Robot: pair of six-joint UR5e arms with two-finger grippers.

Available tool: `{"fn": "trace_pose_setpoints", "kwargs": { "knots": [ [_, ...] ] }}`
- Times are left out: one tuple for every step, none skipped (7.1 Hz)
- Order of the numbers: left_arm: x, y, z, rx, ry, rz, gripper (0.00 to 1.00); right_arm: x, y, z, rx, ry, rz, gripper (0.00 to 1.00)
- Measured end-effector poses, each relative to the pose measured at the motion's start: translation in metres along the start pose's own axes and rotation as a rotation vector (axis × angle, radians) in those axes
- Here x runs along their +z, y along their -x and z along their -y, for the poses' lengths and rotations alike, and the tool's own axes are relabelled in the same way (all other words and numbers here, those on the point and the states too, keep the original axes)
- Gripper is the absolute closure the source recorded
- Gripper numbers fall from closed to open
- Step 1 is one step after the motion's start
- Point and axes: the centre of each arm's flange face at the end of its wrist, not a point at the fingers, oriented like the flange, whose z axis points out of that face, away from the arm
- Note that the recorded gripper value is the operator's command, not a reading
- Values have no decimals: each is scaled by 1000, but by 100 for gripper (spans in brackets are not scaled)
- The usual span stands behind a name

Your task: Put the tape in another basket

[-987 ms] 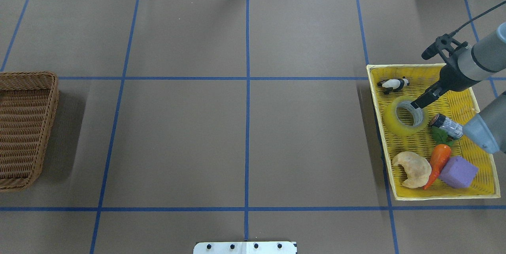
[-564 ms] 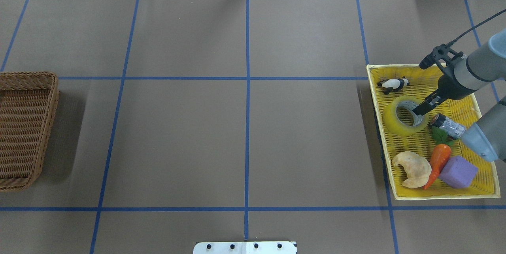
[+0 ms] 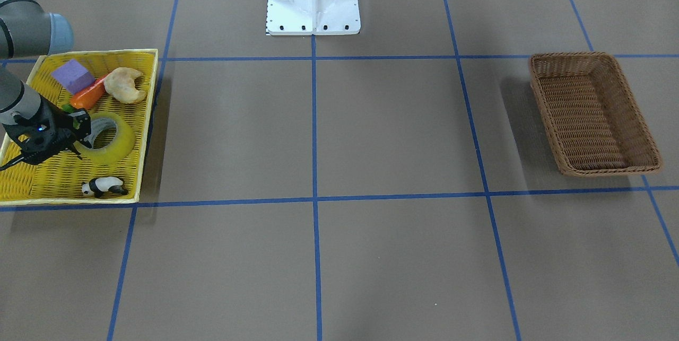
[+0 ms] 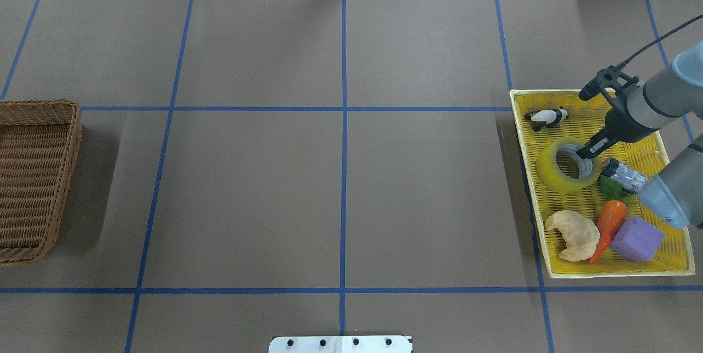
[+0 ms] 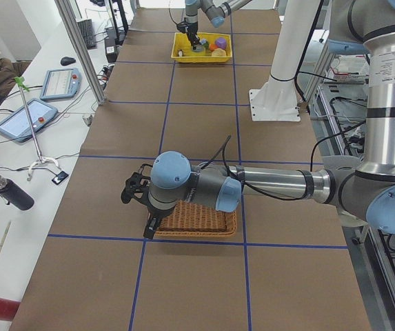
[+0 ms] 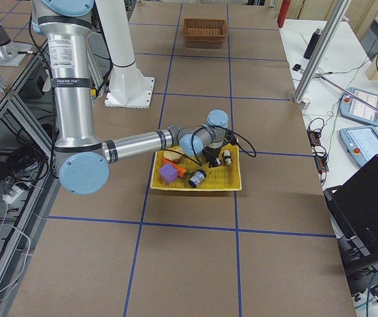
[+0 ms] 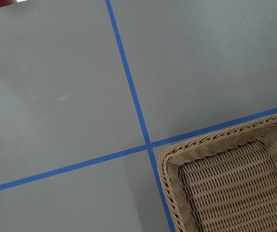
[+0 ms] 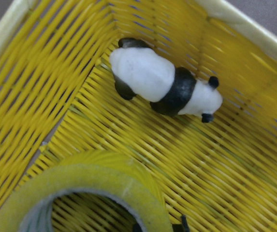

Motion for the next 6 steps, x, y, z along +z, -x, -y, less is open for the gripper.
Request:
{"fn": "trace_pose_setpoints", "kwargs": {
  "knots": [
    [0,0,0,0,0,0,1,-7,4,4,-10,-17,4,100],
    [0,0,-1,0,0,0,1,-24,9,9,-20,-47,10,100],
    [0,1,-1,-1,1,-1,1,-48,8,13,-17,-89,18,100],
    [0,0,-1,-1,0,-5,1,-78,0,19,-4,-136,42,100],
    [0,-2,0,2,-3,-20,1,-107,-6,29,9,-183,75,100],
    [-2,-6,2,14,-15,-39,1,-131,-4,45,35,-224,103,100]
  ]
}}
